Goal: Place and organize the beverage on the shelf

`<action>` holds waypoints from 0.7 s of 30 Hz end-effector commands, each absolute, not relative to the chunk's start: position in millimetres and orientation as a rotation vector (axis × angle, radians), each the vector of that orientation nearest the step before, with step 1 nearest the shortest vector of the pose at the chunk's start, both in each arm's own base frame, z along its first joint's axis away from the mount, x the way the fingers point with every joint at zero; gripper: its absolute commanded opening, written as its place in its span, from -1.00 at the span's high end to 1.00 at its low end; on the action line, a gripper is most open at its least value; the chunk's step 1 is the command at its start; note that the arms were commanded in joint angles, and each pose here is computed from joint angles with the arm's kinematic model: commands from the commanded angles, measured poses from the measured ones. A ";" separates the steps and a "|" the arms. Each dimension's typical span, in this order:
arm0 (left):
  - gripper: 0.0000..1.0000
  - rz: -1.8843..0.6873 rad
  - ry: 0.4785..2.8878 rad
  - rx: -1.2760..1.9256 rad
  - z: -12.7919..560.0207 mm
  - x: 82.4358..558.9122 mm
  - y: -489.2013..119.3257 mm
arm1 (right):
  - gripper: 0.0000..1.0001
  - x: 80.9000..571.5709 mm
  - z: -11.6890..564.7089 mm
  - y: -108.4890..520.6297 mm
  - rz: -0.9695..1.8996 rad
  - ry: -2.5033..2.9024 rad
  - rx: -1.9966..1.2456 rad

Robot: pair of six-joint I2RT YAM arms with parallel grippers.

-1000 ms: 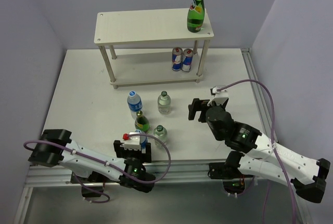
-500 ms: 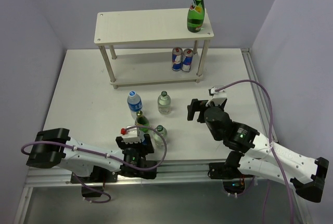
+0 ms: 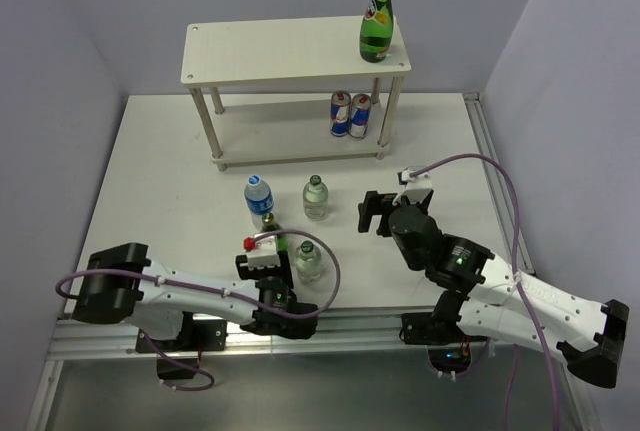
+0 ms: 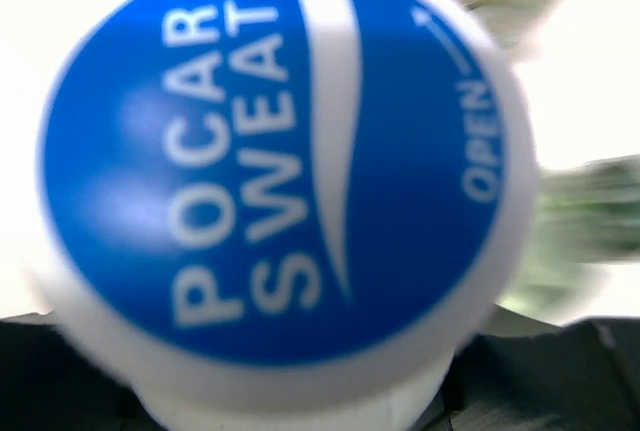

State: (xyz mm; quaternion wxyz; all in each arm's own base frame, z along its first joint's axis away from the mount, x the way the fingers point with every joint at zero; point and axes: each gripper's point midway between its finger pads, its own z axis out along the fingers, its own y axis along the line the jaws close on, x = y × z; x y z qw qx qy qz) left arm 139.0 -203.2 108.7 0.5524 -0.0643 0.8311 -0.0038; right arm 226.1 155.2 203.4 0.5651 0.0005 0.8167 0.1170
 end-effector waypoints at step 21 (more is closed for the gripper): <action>0.99 -0.265 1.445 -0.112 508.9 244.3 -182.2 | -1.00 227.5 242.5 159.7 0.381 1.827 0.054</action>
